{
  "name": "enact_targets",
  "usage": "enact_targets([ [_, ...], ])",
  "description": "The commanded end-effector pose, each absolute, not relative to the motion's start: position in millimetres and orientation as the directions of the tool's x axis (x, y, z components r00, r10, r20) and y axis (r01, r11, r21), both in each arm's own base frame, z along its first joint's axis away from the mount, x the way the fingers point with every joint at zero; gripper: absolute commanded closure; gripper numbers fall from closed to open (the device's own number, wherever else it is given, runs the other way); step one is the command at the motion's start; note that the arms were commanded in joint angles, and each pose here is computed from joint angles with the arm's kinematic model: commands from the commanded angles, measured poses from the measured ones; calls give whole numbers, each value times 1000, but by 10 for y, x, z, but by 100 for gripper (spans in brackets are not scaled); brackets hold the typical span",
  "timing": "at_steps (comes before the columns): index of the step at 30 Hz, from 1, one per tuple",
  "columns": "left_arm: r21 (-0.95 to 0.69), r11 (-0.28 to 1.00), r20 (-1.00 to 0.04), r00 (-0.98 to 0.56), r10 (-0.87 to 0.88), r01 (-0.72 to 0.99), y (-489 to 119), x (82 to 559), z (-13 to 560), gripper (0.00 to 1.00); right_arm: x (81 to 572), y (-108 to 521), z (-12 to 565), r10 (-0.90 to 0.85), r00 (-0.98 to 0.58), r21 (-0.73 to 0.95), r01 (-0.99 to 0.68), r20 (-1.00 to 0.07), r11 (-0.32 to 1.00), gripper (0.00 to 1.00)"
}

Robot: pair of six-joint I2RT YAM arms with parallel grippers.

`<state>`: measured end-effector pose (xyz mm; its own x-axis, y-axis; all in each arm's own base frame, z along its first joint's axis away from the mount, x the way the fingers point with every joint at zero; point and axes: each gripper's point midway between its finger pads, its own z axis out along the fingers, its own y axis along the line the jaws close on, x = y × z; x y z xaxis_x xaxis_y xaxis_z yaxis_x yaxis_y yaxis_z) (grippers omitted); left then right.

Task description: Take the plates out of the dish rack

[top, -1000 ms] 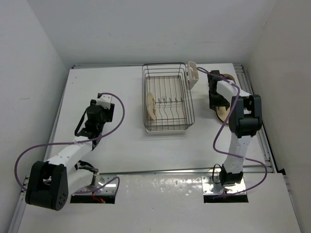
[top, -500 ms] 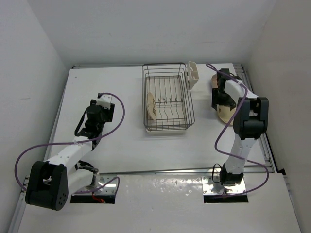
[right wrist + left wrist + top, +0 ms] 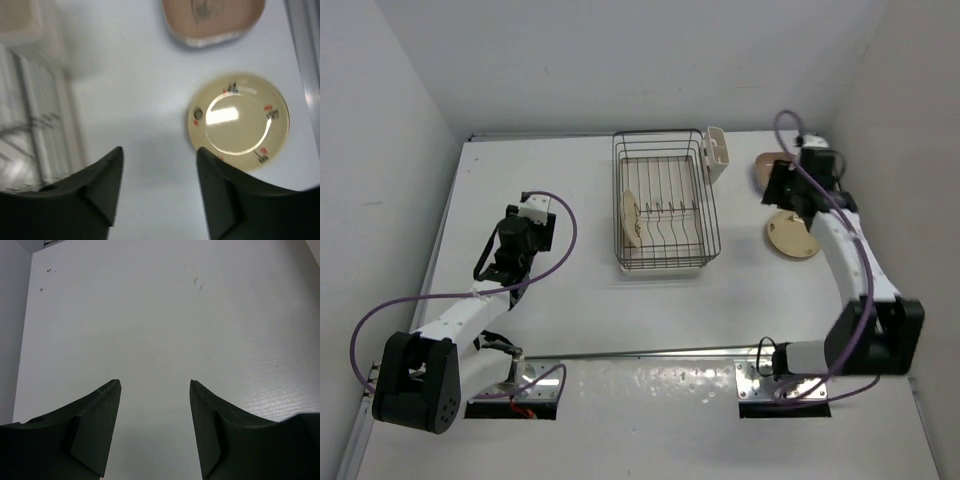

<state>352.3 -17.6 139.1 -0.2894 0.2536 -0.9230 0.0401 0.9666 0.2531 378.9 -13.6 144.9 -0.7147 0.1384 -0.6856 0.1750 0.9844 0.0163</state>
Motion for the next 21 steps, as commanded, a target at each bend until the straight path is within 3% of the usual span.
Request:
enact_targets([
  [1,246,969,-941,-237,243,19,-148,3587,1558,36,4047,1,2584,336,-338,342,45,-879,939,44],
  [3,240,970,-943,-229,241,32,-186,3602,1564,36,4039,366,3064,269,-264,310,-125,-926,943,49],
  [5,236,971,-947,-216,239,38,-205,3619,1602,37,3953,790,3069,142,-337,238,-263,-931,935,50],
  [9,254,964,-952,-154,263,80,-287,3643,1756,40,3798,1928,3020,-49,-431,198,-509,-901,838,38],
  [15,262,963,-950,-160,269,69,-266,3604,1754,39,3689,3108,2736,-100,-492,274,-629,-865,728,36],
  [21,244,967,-948,-190,254,77,-269,3492,1658,39,3703,3547,2377,-121,-575,306,-588,-809,749,44],
])
